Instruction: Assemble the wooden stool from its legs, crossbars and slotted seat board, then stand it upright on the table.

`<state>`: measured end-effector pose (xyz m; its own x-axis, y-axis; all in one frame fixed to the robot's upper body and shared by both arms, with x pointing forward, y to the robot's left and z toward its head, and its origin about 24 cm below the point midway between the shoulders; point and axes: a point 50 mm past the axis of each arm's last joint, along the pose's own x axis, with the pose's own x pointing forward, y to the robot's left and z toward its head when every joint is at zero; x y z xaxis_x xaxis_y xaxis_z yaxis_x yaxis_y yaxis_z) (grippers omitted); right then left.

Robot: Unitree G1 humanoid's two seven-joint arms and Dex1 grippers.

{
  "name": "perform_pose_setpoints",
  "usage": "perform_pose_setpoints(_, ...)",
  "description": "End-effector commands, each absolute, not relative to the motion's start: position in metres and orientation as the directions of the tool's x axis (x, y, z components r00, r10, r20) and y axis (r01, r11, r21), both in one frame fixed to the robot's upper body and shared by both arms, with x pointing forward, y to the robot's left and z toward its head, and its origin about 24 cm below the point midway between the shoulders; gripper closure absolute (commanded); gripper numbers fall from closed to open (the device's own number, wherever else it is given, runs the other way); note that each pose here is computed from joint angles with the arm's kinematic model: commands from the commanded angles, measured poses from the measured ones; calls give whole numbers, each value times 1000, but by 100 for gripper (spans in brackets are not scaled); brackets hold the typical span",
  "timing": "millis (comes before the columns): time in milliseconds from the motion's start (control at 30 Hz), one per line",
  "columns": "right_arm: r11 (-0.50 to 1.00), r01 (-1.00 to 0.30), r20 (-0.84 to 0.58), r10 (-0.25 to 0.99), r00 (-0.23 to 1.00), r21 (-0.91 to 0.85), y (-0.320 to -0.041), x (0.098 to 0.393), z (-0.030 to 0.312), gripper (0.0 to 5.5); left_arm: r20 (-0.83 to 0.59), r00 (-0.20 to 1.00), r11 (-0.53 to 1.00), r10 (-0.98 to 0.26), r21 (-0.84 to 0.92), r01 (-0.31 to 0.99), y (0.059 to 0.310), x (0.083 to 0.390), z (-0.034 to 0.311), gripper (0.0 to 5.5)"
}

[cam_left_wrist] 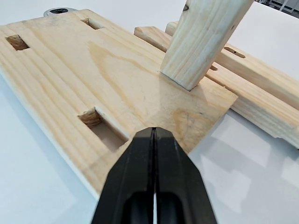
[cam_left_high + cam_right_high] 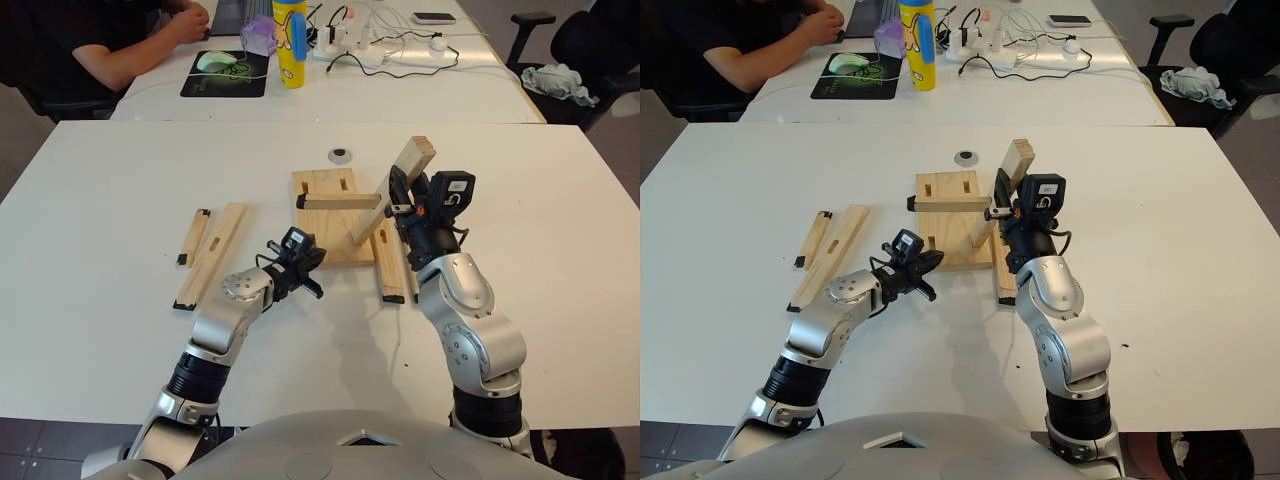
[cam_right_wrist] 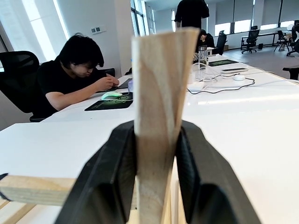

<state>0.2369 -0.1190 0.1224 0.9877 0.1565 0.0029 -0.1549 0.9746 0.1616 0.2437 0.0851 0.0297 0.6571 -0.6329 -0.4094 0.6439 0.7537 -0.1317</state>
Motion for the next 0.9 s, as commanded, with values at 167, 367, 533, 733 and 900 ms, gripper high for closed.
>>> perform_pose_setpoints(167,983,-122,-236,151,960,135,-131,240,78,402,-446,668,771,-596,-83,632,91,249,21,512)
perform_pose_setpoints(367,969,-162,-158,193,968,187,-132,246,92,317,-478,680,797,-555,-71,600,96,249,12,433)
perform_pose_setpoints(533,952,-216,-44,231,972,216,-142,247,118,273,-491,698,821,-521,-65,567,100,249,6,369)
perform_pose_setpoints(733,922,-342,151,317,936,184,-170,246,183,273,-489,725,848,-485,-61,526,105,249,4,294)
perform_pose_setpoints(900,829,-493,322,406,855,265,-178,267,244,273,-498,725,855,-476,-69,514,107,245,0,235)
